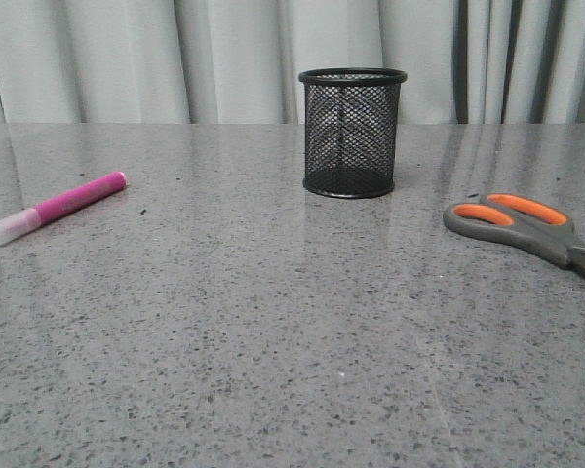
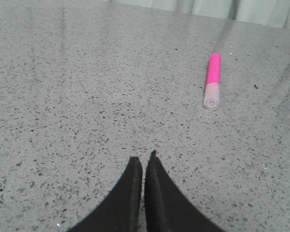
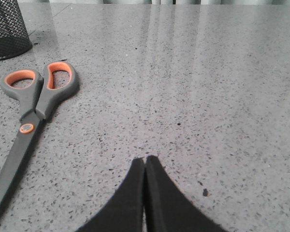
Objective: Put pen and scissors into bin
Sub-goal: 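Move the left gripper toward the pink highlighter pen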
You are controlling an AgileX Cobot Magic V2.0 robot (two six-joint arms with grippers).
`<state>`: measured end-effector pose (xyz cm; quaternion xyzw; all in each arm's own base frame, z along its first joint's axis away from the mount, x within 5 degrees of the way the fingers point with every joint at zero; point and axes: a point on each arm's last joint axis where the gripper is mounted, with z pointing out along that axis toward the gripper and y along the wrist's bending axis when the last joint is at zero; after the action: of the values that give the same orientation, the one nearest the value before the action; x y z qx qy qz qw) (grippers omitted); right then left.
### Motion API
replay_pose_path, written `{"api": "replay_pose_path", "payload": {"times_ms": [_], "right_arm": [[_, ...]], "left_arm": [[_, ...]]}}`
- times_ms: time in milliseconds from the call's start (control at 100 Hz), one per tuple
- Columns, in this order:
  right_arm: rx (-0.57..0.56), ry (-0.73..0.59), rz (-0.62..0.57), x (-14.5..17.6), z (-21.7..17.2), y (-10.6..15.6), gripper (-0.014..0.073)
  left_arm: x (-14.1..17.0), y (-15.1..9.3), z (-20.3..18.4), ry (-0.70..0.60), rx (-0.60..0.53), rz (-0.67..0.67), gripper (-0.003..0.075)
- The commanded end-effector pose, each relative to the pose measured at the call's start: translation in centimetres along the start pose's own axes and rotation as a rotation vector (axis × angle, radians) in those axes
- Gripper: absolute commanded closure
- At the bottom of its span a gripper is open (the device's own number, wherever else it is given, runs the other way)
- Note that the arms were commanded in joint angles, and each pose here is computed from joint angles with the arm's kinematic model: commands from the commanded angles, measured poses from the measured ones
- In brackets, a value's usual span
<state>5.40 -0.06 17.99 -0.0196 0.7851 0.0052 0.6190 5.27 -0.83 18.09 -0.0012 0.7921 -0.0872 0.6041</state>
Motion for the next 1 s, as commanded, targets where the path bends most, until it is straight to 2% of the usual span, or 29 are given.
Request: {"api": "replay_pose_path", "payload": {"times_ms": [0,760,879,989], "right_arm": [[0.002,-0.041,-0.008,0.0,-0.1,0.0,0.0668],[0.006,-0.053,-0.028,-0.1,-0.1,0.0,0.0668],[0.015,-0.198,-0.186,-1.4,-0.2,0.1,0.0668],[-0.037,-0.376,-0.194,-3.0,-0.7,0.7,0.0668]], "left_arm": [[0.1,0.1,0.0,-0.062,0.003,-0.005,0.0740],[0.1,0.1,0.0,-0.062,0.003,-0.005,0.0740],[0.1,0.1,0.0,-0.062,0.003,-0.005,0.0740],[0.1,0.1,0.0,-0.062,0.003,-0.005,0.0740]]}}
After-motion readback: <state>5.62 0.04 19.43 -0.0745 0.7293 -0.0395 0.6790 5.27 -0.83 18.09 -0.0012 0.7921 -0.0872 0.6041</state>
